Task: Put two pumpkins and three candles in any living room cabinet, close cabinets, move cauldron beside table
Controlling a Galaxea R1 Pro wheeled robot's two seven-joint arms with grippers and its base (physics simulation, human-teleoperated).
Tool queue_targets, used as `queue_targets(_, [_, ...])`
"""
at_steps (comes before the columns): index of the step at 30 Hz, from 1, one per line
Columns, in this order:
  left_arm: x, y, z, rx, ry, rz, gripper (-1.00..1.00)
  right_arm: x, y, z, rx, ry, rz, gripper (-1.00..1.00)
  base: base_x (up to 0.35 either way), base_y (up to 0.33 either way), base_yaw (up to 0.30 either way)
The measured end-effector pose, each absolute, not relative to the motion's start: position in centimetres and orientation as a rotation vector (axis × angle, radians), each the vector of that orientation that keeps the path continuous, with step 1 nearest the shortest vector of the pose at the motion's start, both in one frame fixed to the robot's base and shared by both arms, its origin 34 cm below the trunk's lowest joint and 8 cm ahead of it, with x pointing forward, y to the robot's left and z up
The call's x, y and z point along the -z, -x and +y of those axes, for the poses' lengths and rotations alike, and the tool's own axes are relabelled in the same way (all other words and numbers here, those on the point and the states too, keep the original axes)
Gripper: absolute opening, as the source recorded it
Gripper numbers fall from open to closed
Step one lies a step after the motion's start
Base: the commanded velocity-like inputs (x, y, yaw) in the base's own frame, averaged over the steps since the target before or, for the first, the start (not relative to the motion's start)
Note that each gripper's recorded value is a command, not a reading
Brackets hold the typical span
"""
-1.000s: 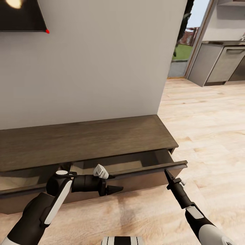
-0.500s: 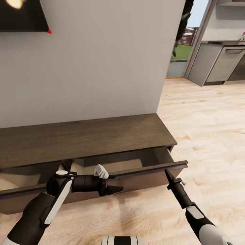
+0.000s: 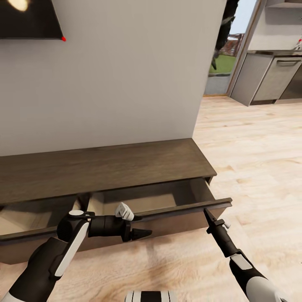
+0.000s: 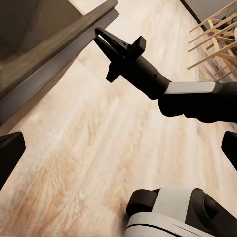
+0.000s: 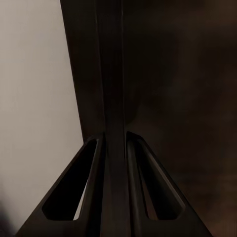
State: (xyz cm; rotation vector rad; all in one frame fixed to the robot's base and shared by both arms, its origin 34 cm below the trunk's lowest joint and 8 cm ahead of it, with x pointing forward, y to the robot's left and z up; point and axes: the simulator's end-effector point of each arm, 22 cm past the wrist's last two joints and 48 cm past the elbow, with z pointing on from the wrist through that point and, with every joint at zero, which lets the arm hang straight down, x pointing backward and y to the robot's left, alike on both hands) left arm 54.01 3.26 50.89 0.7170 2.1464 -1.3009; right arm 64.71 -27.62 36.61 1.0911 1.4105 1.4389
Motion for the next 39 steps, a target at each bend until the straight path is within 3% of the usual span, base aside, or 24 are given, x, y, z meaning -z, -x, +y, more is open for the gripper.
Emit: queue_targets(39, [-50.87, -54.0, 3.24, 1.301, -0.718, 2.146, 1.0, -36.63, -64.7, -28.35, -1.426, -1.087, 1.415, -1.0, -0.066, 0.0, 0.0])
